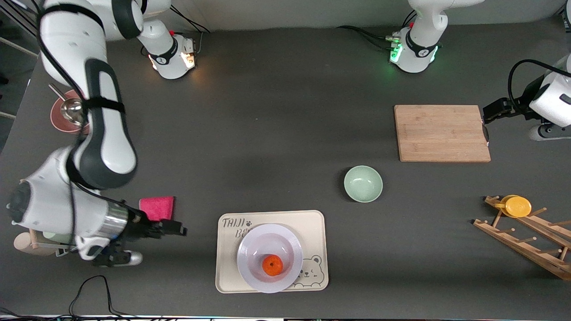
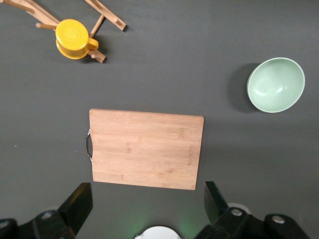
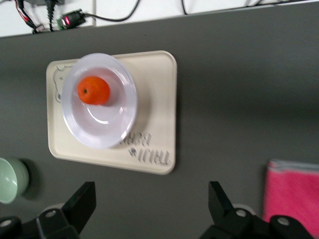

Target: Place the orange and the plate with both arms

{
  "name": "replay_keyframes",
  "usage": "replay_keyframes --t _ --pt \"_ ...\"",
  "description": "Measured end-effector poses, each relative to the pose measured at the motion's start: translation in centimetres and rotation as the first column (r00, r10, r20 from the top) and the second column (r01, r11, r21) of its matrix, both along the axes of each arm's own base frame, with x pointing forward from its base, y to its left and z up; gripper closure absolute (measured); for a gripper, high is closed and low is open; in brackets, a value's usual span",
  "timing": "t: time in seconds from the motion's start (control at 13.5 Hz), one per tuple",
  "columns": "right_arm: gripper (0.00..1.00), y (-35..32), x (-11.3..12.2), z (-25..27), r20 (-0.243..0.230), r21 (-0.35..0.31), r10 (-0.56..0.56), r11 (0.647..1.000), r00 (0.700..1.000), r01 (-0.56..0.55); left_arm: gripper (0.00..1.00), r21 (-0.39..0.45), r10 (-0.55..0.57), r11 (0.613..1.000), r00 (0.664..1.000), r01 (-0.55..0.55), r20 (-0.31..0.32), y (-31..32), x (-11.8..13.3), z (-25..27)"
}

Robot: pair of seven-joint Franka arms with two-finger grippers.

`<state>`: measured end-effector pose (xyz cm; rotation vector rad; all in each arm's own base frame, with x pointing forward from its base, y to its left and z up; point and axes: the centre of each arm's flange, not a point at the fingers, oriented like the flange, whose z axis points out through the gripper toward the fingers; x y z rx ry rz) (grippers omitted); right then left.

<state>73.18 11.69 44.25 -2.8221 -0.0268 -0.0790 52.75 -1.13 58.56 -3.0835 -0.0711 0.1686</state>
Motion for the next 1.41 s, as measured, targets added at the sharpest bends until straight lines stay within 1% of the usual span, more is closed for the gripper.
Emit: replay_keyframes --t 0.15,0.22,0.37,0.59,0.67,0.82,1.04,1.26,1.34,1.41 --pt "0.00 -2.4 -2.9 5.3 -0.028 -0.077 0.021 0.997 0.999 -0.023 0.00 -0.002 -0.002 1.000 1.000 0.002 0.004 0.4 -0.8 -0.2" --pt "0.00 -3.7 -4.2 7.8 -0.032 -0.107 0.021 0.994 0.999 -0.024 0.00 -0.003 -0.004 1.000 1.000 0.004 0.002 0.6 -1.0 -0.3" --pt "0.00 -6.5 -6.8 12.2 -0.039 -0.136 0.002 0.991 0.999 -0.008 0.00 -0.004 -0.004 1.000 1.000 0.004 0.000 0.7 -1.1 -0.4" --pt "0.00 -9.5 -10.5 16.6 -0.078 -0.219 -0.012 0.976 0.997 -0.005 0.00 -0.004 -0.002 1.000 1.000 0.002 -0.004 0.8 -1.1 -0.6" --pt "0.00 -9.9 -11.6 17.7 -0.091 -0.236 -0.010 0.972 0.996 -0.011 0.00 -0.004 -0.002 1.000 1.000 0.002 -0.005 0.8 -1.2 -0.6" --pt "0.00 -10.3 -13.2 19.1 -0.103 -0.243 -0.007 0.970 0.995 -0.018 0.00 -0.005 -0.001 1.000 1.000 0.001 -0.007 0.9 -1.2 -0.7" --pt "0.00 -10.0 -15.6 20.0 -0.116 -0.233 0.011 0.972 0.993 -0.038 0.00 -0.005 0.001 1.000 1.000 -0.001 -0.008 1.0 -1.2 -0.8" --pt "0.00 -8.5 -17.3 18.9 -0.155 -0.279 0.002 0.959 0.988 -0.046 0.00 -0.005 0.002 1.000 1.000 -0.002 -0.009 1.0 -1.2 -0.8" --pt "0.00 -7.3 -17.9 18.4 -0.161 -0.297 0.001 0.954 0.987 -0.050 0.00 -0.005 0.002 1.000 1.000 -0.002 -0.009 1.0 -1.2 -0.8" --pt "0.00 -6.5 -18.5 18.0 -0.153 -0.306 0.003 0.951 0.988 -0.050 0.00 -0.005 0.002 1.000 1.000 -0.002 -0.009 1.0 -1.2 -0.8"
